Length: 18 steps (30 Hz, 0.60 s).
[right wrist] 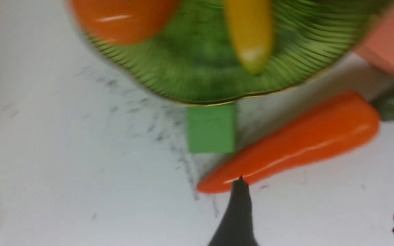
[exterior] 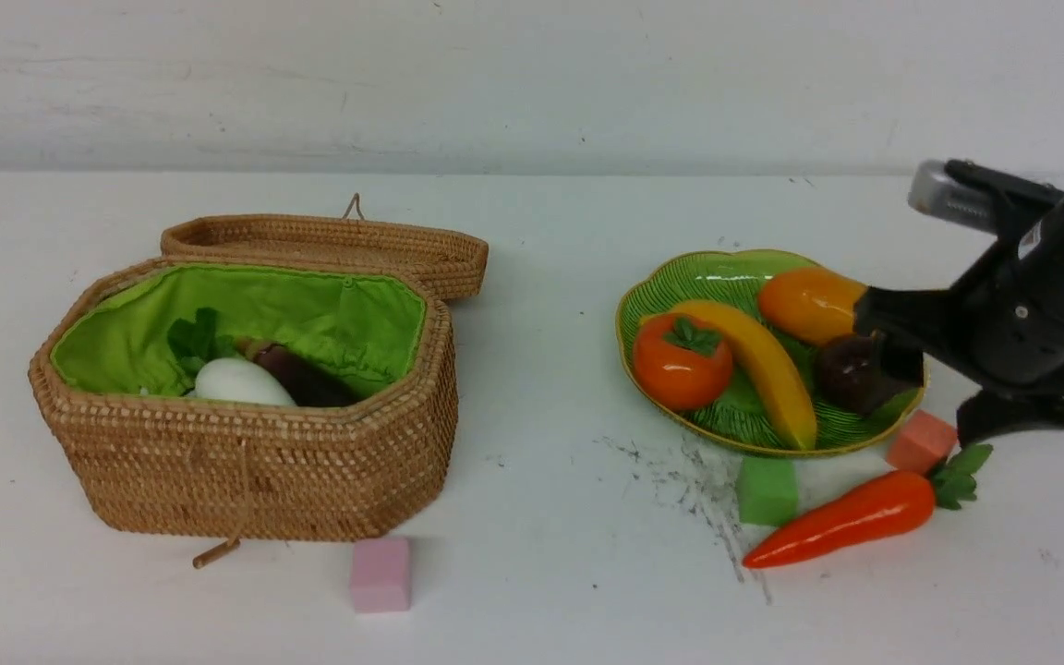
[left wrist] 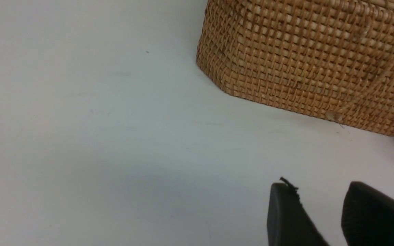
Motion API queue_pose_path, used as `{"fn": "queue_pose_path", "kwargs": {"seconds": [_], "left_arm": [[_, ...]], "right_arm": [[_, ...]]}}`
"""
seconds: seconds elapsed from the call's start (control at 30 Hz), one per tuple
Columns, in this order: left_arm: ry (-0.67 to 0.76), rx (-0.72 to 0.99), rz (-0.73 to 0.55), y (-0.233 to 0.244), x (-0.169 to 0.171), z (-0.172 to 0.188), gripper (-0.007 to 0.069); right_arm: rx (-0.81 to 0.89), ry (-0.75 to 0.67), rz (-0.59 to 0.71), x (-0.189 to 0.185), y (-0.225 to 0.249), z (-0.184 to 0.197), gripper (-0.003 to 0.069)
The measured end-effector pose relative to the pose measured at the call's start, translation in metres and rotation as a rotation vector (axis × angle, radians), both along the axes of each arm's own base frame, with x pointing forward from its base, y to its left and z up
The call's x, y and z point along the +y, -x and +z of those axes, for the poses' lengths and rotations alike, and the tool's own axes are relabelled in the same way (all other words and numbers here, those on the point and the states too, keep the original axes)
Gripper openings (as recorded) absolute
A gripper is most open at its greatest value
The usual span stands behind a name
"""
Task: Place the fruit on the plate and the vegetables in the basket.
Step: Use the right arm to grab a carrot and put it into the left basket
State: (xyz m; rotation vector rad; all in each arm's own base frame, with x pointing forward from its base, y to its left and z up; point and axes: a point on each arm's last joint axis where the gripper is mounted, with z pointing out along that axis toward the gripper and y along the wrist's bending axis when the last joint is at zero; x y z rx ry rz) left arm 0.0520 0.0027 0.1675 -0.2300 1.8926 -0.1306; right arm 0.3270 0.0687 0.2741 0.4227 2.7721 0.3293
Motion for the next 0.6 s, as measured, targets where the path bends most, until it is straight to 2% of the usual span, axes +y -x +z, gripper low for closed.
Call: {"fn": "queue_pose_path", "kwargs": {"seconds": [0.13,0.3,0.43,0.6], "left_arm": [[0.000,0.000,0.000,0.000,0.000,0.000,0.0238],[0.000,0.000,0.000,0.000,0.000,0.000,0.0238],[0.000,0.000,0.000,0.000,0.000,0.000,0.0238],[0.000,0.000,0.000,0.000,0.000,0.000,0.0238]], "right_arm": [[0.060,0.009,-0.218,-0.006,-0.006,-0.014,0.0604],[0.150,-0.056,-0.496,-0.005,-0.013,-0.036,0.0593],[0.193,-0.078,-0.595,-0.004,-0.018,-0.050,0.0587],[0.227,-0.084,-0.639,-0.002,-0.026,-0.069,0.0584]]}}
